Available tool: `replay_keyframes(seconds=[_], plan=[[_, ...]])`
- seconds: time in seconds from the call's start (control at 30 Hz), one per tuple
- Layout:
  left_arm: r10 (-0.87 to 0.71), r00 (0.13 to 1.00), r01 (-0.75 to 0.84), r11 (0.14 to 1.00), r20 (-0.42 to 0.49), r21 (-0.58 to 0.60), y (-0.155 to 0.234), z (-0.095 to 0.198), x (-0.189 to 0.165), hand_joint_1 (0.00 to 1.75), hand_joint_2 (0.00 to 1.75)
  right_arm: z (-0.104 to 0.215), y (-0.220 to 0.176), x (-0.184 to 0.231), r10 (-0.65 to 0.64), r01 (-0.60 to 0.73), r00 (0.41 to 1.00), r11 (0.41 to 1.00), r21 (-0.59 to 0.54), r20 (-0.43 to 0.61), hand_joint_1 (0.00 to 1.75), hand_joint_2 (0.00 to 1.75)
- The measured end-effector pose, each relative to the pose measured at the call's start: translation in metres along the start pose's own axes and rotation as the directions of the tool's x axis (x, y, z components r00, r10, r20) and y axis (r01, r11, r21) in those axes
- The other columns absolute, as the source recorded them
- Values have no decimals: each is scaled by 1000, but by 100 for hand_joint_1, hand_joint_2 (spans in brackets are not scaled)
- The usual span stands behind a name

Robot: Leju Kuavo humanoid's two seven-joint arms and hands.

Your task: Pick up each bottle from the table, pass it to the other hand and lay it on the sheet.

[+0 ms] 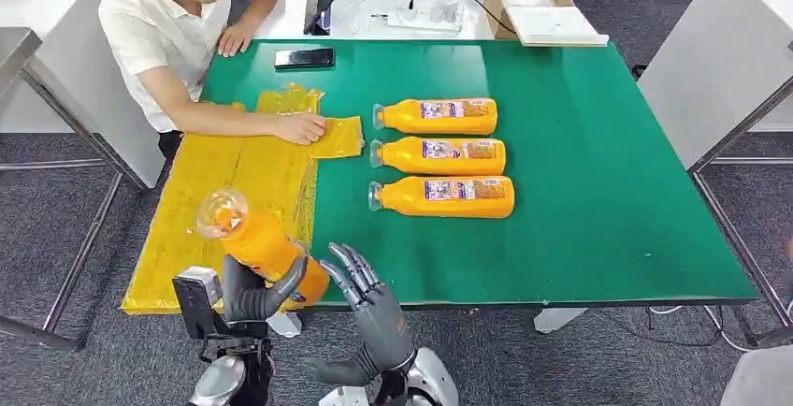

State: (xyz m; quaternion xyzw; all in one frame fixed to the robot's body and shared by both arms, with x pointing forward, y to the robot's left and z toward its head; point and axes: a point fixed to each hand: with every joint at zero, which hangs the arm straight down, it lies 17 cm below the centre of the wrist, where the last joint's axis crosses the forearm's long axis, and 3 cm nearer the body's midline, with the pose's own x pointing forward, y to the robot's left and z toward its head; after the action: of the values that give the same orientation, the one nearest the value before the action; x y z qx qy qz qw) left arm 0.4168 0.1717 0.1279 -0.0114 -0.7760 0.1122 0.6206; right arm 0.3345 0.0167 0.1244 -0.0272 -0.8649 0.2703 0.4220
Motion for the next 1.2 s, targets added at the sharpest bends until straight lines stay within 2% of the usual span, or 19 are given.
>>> replay_keyframes(seconds=[0.07,0.17,0.23,0.33,0.4,0.43,0.53,0.77,0.87,1.0,1.2], plan=[[-215,973,212,976,79,46,16,-8,8,175,175,0,-3,10,30,-30,999,1000,1,43,0,0],[-498,854,482,867,152,126,40,-22,19,175,175,-3,-15,26,78,-76,992,997,-26,100,0,0],[-667,726,652,745,169,139,53,-38,19,175,175,-4,-28,31,81,-75,992,995,-67,100,0,0],[-877,465,880,473,125,46,63,-68,-10,175,175,-4,-43,30,47,-37,996,992,-123,73,0,0],[-930,352,936,352,109,-21,70,-84,-28,175,175,-3,-48,29,27,-19,998,990,-141,60,0,0],[-941,321,947,319,107,-35,73,-92,-31,175,175,-3,-49,28,22,-13,998,989,-147,56,0,0],[-955,283,959,280,92,-48,81,-106,-35,175,175,-3,-51,28,16,-8,999,988,-155,51,0,0],[-967,243,968,237,80,-82,88,-115,-44,175,175,-3,-55,26,8,-1,999,986,-167,42,0,0],[-982,178,964,160,64,-211,88,-131,-65,175,175,-5,-57,24,-34,39,999,982,-186,26,0,0],[-990,138,936,121,30,-331,94,-149,-78,175,175,-10,-57,26,-69,73,997,978,-195,27,0,0],[-992,129,871,116,-5,-477,104,-156,-94,175,175,-14,-51,30,-104,109,994,977,-184,34,0,0]])
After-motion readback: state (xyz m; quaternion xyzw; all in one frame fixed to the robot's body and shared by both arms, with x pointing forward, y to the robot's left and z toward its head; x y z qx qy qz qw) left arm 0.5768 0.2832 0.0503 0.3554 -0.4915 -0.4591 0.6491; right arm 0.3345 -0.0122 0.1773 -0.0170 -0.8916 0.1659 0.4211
